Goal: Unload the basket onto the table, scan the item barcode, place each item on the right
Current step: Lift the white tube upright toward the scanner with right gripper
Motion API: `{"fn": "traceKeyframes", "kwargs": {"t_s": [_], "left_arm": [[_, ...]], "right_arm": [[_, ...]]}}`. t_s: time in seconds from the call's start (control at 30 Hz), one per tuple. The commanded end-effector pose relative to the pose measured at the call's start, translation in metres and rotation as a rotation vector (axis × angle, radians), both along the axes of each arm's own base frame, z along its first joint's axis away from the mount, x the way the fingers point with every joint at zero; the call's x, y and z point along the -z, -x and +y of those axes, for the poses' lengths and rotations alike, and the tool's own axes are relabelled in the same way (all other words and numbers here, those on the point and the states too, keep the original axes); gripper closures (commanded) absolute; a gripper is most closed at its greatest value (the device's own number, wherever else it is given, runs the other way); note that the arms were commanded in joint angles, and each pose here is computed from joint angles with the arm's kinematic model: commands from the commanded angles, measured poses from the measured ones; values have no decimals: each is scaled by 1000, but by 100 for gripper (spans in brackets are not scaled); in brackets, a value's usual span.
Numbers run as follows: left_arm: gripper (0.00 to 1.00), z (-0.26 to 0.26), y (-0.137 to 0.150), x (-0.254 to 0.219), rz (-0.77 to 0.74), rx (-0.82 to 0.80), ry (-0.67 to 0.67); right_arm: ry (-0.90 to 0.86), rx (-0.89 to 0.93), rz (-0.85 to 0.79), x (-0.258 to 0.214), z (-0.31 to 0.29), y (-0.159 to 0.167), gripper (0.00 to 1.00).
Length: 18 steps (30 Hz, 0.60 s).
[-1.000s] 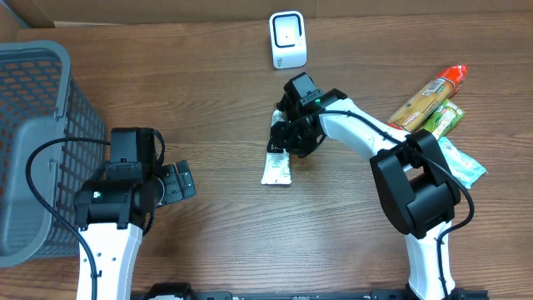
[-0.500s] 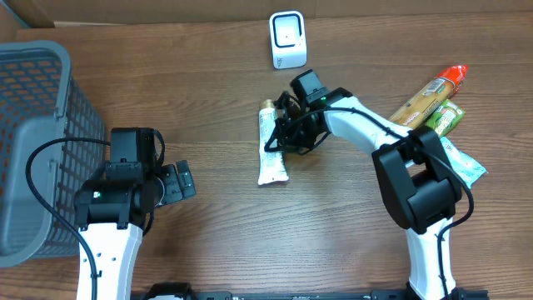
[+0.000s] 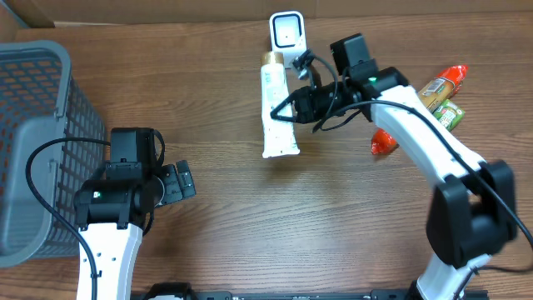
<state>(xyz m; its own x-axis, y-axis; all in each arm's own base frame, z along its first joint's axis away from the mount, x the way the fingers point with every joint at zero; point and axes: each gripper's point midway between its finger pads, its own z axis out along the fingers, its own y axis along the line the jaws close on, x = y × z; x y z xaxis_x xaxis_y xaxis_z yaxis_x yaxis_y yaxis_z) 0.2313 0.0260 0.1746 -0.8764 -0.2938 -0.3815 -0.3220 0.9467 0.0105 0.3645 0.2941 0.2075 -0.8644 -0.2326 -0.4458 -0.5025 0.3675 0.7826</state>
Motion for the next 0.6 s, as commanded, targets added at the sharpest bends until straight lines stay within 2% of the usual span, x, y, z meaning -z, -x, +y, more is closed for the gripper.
{"fn": "traceKeyframes", "kwargs": {"t_s": [0.0,0.23,0.57], "left_arm": [[0,2,-1,0,-3,-13,-8],[0,2,-1,0,-3,-13,-8],[0,2,-1,0,-3,-13,-8]], "right_arm": [[-100,-60,-188,-68,-5,20,96],[-134,-60,-296,-112,-13,39,96],[-128,-53,-302,-114,-15,40,96]]}}
